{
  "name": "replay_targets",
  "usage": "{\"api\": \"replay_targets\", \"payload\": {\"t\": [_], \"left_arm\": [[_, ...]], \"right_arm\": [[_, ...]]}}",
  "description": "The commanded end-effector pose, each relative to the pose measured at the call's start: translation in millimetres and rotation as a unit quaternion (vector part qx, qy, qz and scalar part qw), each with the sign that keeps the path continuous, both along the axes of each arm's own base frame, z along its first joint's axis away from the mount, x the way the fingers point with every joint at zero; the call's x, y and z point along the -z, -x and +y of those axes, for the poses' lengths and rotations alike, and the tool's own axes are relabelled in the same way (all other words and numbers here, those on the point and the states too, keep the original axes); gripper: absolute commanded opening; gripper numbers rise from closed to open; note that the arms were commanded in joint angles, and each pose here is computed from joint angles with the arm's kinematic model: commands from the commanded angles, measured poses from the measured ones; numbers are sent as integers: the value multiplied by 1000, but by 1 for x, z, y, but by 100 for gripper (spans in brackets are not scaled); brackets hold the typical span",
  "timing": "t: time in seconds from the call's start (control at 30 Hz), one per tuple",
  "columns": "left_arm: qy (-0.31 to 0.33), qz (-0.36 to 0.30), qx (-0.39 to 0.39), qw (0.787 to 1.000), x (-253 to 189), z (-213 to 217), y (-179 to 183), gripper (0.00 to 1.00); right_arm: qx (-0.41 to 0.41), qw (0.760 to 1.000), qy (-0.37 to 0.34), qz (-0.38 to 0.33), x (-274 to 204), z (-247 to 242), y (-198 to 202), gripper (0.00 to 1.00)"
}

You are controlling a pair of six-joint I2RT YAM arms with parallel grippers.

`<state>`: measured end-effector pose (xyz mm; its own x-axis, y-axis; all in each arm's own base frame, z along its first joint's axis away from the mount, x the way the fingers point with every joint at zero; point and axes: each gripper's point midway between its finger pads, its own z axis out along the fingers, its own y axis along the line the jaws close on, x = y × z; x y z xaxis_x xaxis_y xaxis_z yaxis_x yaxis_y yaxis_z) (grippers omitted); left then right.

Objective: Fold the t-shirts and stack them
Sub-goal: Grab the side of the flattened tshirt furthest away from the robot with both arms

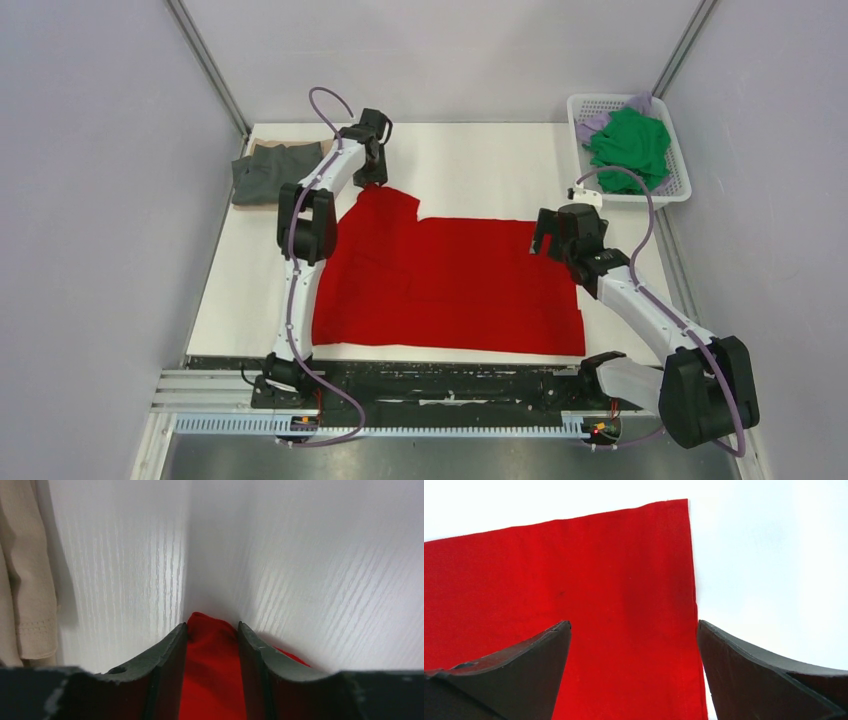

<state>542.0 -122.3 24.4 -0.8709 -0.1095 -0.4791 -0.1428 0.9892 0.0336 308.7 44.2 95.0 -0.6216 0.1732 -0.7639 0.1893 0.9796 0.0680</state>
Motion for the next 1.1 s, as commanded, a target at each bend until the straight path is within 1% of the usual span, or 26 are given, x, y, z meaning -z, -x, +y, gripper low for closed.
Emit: {"api": "replay_targets", "payload": {"t": [0.0,0.07,0.13,0.17,0.2,0.33,0.5,0.63,0.8,0.9,1.07], "left_arm": [[7,19,11,1000,-5,-7,21,44],[14,23,11,1000,-3,-11,23,34],[17,25,9,1000,-1,-12,24,18],[18,24,8,1000,-2,-12,23,8],[17,22,5,1000,-3,-12,23,2],[19,2,-1,1000,-23,-11,20,2],[40,-34,7,999,-58,-19,24,2],[57,-66,11,996,-81,-24,38,2],[73,-84,6,994,-93,-22,65,2],[82,-94,5,992,-99,-21,81,2],[86,-97,9,991,-102,-20,101,2]], "right_arm": [[14,1000,8,-23,-8,-7,-7,98],[30,999,17,-22,-7,-14,-7,98],[43,999,22,-22,-7,-19,-8,98],[47,998,24,-21,-7,-20,-9,98],[52,998,26,-20,-6,-22,-10,98],[68,997,28,-28,-9,-26,-24,98],[94,994,54,-24,-11,-32,-62,98],[113,992,61,-4,9,-33,-93,98],[139,988,69,19,27,-38,-128,98],[143,986,78,33,38,-39,-138,98],[154,980,102,70,59,-46,-127,97]]}}
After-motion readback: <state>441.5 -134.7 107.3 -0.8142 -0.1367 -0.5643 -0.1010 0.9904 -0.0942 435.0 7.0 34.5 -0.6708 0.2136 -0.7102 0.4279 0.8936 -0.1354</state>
